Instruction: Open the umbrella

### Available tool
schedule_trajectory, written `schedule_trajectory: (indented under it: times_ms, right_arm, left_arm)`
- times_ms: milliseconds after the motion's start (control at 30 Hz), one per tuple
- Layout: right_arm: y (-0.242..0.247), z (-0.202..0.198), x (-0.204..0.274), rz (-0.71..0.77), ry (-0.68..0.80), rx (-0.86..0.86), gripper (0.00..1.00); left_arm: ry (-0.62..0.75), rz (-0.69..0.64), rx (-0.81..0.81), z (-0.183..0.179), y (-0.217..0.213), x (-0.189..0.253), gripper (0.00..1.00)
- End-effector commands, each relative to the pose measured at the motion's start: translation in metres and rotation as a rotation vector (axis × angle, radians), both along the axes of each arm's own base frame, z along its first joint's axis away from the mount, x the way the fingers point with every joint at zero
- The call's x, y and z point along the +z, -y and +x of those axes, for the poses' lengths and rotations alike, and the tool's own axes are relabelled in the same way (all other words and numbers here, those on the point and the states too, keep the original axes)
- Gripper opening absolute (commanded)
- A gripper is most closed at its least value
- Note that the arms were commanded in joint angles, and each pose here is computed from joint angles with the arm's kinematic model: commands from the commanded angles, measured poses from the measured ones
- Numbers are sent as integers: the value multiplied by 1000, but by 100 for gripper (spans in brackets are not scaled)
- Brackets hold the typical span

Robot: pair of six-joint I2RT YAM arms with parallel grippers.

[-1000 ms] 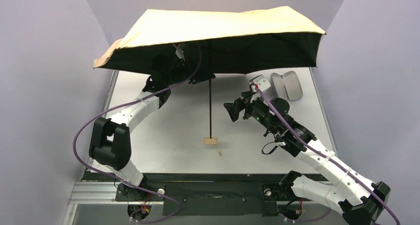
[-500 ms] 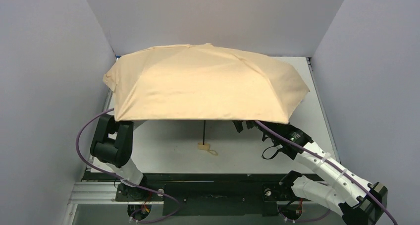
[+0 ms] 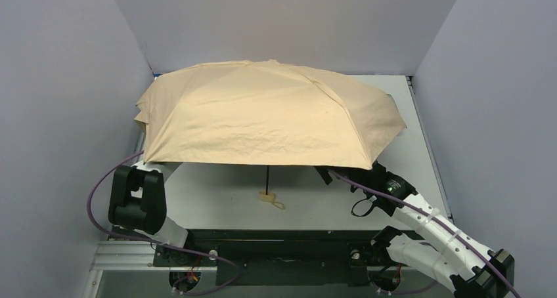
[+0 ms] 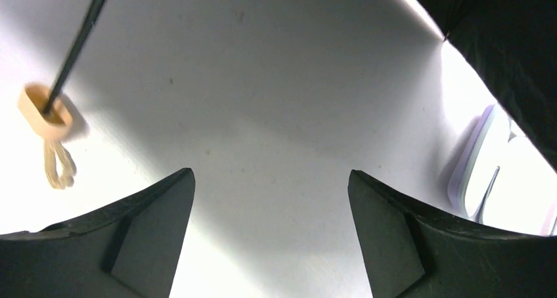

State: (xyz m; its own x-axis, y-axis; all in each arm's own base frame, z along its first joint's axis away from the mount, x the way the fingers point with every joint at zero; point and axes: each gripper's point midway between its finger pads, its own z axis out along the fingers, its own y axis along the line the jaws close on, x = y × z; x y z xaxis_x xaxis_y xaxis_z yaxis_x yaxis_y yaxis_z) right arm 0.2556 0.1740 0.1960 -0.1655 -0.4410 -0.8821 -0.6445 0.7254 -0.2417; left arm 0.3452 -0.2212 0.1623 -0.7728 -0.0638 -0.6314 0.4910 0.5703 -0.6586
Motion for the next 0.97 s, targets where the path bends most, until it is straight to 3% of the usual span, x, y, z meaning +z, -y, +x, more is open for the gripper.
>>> schedule_trajectory:
  times_ms: [0, 267, 533, 700, 933]
  right_arm:
    - [16, -15, -29, -126, -32, 50, 82]
    - [58, -28, -47, -225, -61, -37, 82]
    - [121, -34, -59, -422, -39, -169, 84]
    - [147, -44, -56, -448, -17, -254, 84]
    - [159, -57, -58, -445, -7, -283, 84]
  left_arm:
    - [-44, 332, -32, -31, -55, -37, 97]
    - [-37, 710, 7, -61, -146, -67, 97]
    - [217, 1029, 277, -67, -225, -48, 97]
    - [291, 1111, 439, -81, -251, -36, 97]
    - [328, 1138, 506, -90, -261, -24, 97]
